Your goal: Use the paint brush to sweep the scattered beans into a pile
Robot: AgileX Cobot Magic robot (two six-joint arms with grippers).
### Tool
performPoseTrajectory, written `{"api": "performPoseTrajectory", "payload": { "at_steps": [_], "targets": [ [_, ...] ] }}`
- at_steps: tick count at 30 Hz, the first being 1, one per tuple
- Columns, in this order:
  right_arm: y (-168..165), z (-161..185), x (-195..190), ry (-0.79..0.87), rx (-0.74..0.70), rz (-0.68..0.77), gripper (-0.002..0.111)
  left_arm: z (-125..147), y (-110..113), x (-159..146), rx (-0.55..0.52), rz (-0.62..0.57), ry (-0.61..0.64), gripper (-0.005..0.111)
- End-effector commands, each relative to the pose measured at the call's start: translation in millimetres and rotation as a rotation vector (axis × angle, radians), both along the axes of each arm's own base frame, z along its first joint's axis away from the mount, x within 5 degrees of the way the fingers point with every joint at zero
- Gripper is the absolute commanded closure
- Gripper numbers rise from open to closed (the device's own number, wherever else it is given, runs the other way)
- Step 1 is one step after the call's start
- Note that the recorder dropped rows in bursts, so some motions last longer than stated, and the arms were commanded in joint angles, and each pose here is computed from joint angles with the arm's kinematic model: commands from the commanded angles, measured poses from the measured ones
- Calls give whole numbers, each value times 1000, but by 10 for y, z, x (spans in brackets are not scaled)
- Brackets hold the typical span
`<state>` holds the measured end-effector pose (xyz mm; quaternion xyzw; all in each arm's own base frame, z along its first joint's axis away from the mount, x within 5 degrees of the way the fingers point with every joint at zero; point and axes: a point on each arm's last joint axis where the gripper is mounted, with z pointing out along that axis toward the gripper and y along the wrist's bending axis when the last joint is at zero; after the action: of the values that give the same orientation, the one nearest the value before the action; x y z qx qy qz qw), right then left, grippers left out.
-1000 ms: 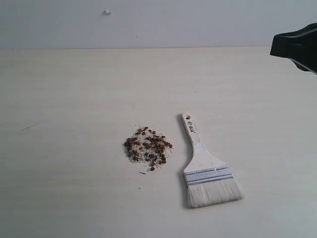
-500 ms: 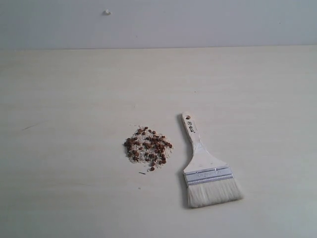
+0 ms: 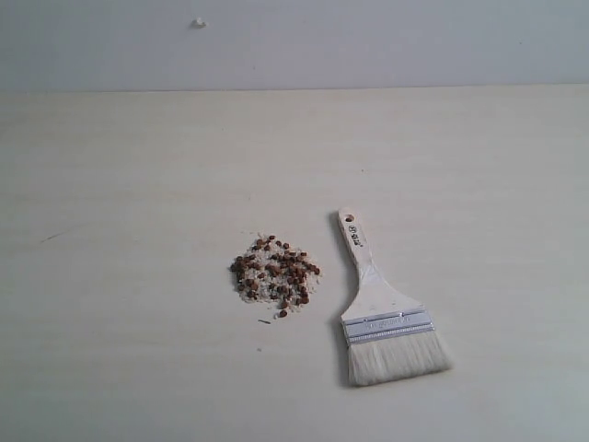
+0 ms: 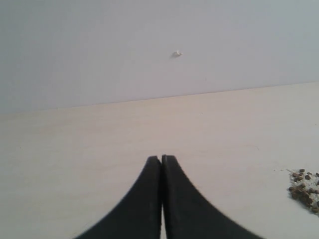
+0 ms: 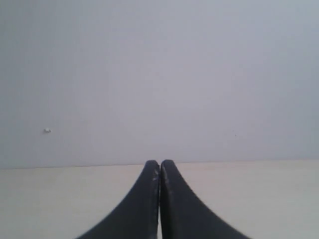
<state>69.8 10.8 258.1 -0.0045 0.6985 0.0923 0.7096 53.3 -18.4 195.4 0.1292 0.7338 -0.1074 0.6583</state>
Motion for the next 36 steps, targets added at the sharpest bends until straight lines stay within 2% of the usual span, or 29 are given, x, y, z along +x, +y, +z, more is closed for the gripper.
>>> {"api": "performPoseTrajectory", "payload": {
  "at_steps": [1, 8, 11, 17, 30, 36],
  "targets": [
    [-34, -154, -2, 12, 15, -38, 108, 6, -2, -5, -15, -4, -3, 107],
    [-64, -387, -71, -26, -64, -67, 108, 6, -2, -5, -15, -4, -3, 107],
    [-63, -462, -84, -8, -18, -63, 108, 6, -2, -5, -15, -4, -3, 107],
    [-65, -492, -115, -11, -40, -63, 108, 6, -2, -5, -15, -4, -3, 107],
    [-80, -696, -150, 199, -124, -68, 108, 6, -2, -5, -15, -4, -3, 107],
    [-80, -700, -150, 203, -118, -68, 108, 6, -2, -5, -15, -4, -3, 107]
  ]
}}
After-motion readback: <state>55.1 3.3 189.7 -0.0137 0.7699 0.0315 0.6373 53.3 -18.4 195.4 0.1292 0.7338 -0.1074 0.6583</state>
